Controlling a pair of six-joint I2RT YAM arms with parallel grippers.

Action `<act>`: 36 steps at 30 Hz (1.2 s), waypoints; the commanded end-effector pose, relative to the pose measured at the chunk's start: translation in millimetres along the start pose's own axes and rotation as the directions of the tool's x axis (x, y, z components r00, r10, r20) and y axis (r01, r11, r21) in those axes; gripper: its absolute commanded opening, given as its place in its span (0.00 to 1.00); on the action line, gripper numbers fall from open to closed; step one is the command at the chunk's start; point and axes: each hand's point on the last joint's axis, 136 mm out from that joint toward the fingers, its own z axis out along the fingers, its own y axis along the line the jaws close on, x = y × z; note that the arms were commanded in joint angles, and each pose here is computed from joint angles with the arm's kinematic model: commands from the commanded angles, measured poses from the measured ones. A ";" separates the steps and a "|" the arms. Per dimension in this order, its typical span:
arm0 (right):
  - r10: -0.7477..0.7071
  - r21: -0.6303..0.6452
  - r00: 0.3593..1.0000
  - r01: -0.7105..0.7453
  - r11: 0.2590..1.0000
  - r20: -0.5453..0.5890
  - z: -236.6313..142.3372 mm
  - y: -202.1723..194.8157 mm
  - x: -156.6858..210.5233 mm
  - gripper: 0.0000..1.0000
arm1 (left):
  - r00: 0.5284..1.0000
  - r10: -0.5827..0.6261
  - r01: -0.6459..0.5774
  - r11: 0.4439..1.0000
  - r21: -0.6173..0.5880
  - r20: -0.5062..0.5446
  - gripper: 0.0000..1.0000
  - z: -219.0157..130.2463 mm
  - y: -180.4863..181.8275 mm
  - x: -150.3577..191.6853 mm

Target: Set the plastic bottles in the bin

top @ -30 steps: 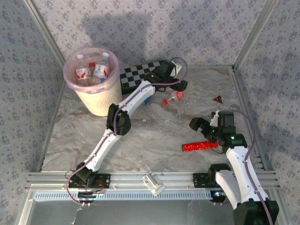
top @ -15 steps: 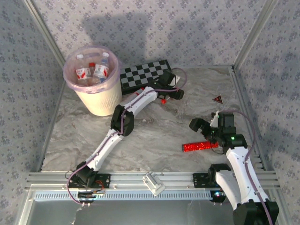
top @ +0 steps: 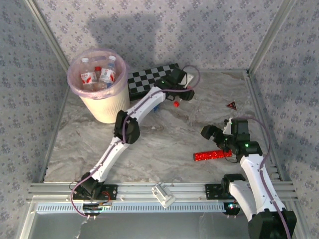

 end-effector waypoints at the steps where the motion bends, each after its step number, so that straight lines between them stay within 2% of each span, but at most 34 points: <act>1: 0.006 -0.021 1.000 -0.006 1.000 0.004 -1.2 6.0 -5.0 1.00 | 0.972 0.064 -0.070 0.997 0.017 0.227 0.46 -111.6 -31.5 -89.6; 6: -0.011 -0.020 1.000 0.012 1.000 0.014 -2.9 8.7 -9.6 1.00 | 0.940 0.081 -0.088 0.996 0.004 0.330 0.45 -206.6 -45.9 -124.7; 11: -0.020 -0.023 1.000 0.021 1.000 0.022 0.7 8.6 -13.4 1.00 | 0.926 0.105 -0.072 0.992 -0.104 0.363 0.42 -307.7 -24.0 -127.5; 14: -0.015 -0.034 1.000 0.016 0.999 0.015 6.8 7.9 -13.4 1.00 | 0.932 0.085 -0.024 0.984 -0.175 0.352 0.38 -350.9 11.8 -109.1; 17: -0.009 -0.032 1.000 0.009 0.999 -0.009 14.7 4.5 -10.5 1.00 | 0.914 0.011 0.100 0.963 -0.251 0.406 0.31 -396.0 62.0 -83.1; 19: -0.008 -0.031 1.000 0.008 1.000 -0.023 17.7 3.1 -8.6 1.00 | 0.892 -0.039 0.191 0.935 -0.299 0.450 0.28 -425.6 94.7 -61.4; 22: -0.010 -0.020 1.000 0.009 1.000 -0.029 20.1 0.3 -8.4 1.00 | 0.859 -0.067 0.306 0.862 -0.405 0.507 0.22 -464.2 140.4 -25.5; 25: -0.006 -0.020 0.999 0.005 1.000 -0.038 24.6 0.1 -10.1 1.00 | 0.858 -0.114 0.375 0.805 -0.460 0.500 0.18 -475.3 174.6 4.5; 29: -0.004 -0.031 0.999 0.002 1.000 -0.054 30.3 5.9 -15.1 1.00 | 0.881 -0.142 0.386 0.765 -0.515 0.451 0.16 -462.5 200.3 23.8; 36: -0.021 -0.005 0.998 0.021 1.000 -0.061 29.0 5.0 -12.8 1.00 | 0.891 -0.184 0.402 0.745 -0.532 0.415 0.17 -437.5 234.6 37.4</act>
